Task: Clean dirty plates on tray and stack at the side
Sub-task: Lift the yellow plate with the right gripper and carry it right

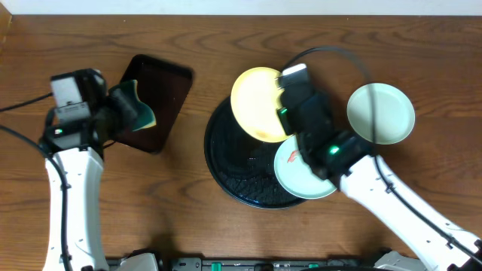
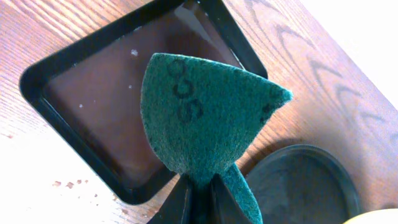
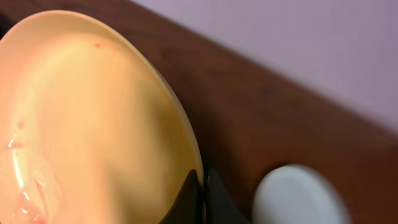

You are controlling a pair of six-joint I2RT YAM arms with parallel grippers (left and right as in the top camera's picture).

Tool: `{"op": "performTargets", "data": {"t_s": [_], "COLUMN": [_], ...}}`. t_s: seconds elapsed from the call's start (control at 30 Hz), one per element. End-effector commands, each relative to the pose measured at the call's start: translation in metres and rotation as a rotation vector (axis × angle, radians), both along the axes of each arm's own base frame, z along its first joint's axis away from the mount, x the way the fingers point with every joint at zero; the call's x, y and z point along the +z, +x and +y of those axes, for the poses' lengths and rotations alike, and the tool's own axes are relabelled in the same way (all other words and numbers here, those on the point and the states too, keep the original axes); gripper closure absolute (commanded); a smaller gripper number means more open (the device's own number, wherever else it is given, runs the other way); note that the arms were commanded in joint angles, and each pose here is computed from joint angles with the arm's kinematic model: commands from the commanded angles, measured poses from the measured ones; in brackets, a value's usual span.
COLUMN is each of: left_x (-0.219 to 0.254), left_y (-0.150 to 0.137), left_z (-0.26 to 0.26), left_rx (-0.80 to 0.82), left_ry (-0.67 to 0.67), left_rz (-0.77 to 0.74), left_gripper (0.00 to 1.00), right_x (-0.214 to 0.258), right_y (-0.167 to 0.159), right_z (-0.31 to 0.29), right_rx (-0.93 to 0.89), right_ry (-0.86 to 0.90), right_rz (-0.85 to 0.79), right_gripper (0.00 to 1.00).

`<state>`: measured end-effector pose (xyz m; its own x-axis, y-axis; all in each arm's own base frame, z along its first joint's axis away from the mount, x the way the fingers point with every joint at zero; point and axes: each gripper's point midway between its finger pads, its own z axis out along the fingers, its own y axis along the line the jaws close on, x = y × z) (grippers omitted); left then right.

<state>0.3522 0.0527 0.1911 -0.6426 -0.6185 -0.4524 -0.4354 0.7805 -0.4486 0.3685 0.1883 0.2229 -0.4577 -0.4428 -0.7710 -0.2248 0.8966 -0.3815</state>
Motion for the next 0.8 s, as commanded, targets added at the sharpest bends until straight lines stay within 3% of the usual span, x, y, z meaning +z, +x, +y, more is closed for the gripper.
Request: {"op": "performTargets", "data": {"t_s": [0.0, 0.23, 0.4, 0.77], "left_x": [-0.005, -0.021, -0.031, -0.031], "left_y": [0.000, 0.000, 0.000, 0.000], "left_z": [0.000, 0.004, 0.004, 0.004], "left_rx": [-0.038, -0.031, -0.041, -0.041], "left_ry": [-0.078, -0.091, -0.094, -0.094], "left_rz": [-0.002, 0.046, 0.076, 0.076], "left_gripper": [0.92, 0.92, 0.92, 0.92], "right_x": [0.044, 0.083, 0.094, 0.091], "right_y": [-0.010, -0.032, -0.044, -0.043], "right_z": [-0.016, 0.016, 0.029, 0.026], "right_rx": [-0.065, -0.022, -0.008, -0.064], "right_ry": [-0.362, -0.558, -0.594, -0.457], "right_rz": [-0.168, -0.305, -0.342, -0.353], "right_gripper": [0.99, 0.99, 0.99, 0.99]}}
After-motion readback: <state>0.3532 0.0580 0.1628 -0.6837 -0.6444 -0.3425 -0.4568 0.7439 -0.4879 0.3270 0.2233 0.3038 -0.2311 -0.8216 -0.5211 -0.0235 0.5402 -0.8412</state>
